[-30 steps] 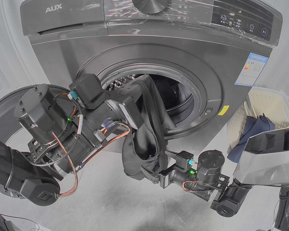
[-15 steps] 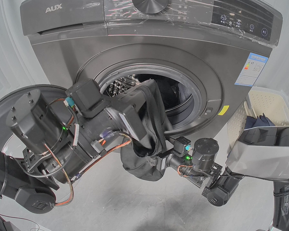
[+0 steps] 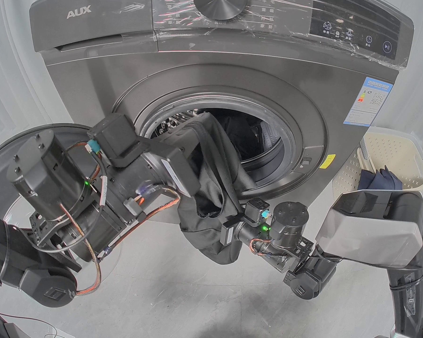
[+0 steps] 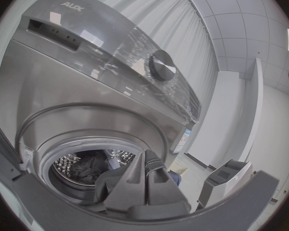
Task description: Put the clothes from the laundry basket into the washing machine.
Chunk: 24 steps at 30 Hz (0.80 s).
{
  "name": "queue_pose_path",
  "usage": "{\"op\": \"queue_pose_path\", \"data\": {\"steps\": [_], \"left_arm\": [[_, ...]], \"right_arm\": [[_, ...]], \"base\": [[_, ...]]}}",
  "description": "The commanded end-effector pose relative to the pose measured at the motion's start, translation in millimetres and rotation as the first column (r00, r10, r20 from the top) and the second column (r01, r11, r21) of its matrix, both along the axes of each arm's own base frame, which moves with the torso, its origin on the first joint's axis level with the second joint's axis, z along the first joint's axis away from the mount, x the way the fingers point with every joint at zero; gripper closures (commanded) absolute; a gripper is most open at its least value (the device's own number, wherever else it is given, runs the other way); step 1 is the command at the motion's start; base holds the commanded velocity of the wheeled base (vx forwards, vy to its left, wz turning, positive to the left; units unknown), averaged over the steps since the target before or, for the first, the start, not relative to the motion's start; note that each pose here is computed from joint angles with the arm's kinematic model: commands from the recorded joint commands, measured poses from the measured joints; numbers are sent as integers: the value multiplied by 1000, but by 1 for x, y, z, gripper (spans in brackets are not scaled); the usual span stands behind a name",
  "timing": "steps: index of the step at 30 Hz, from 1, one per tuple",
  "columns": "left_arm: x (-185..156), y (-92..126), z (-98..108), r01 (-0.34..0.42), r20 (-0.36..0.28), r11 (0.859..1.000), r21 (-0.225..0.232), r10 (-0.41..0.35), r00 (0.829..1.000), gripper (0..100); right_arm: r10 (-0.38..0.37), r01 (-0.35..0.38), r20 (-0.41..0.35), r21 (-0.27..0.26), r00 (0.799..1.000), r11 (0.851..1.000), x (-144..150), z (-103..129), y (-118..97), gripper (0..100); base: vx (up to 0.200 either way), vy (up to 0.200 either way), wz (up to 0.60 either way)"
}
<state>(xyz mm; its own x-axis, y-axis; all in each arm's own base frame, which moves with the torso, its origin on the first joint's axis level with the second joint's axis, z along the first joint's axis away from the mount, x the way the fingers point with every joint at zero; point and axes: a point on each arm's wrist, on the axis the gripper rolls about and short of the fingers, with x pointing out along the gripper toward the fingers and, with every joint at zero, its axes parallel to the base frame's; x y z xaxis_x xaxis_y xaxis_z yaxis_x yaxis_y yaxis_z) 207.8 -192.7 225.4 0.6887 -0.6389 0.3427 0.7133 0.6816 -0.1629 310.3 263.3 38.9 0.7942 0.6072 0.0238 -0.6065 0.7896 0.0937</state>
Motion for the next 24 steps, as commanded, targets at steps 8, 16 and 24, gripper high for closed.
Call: {"op": "queue_pose_path", "data": {"steps": [8,16,24], "left_arm": [[14,39,-38,-129,-104,985,115,141,985,100],[10,43,-100,-53,-277,958,281,133,952,100],[13,44,-140,20,-368,921,389,135,920,100]], "right_arm": [[-38,37,25,27,999,999,-21,42,-34,100],[-33,29,66,68,997,997,-30,66,-36,100],[-24,16,87,91,996,996,-36,75,-29,100]], "base": [[0,0,0],[0,0,0],[0,0,0]]}}
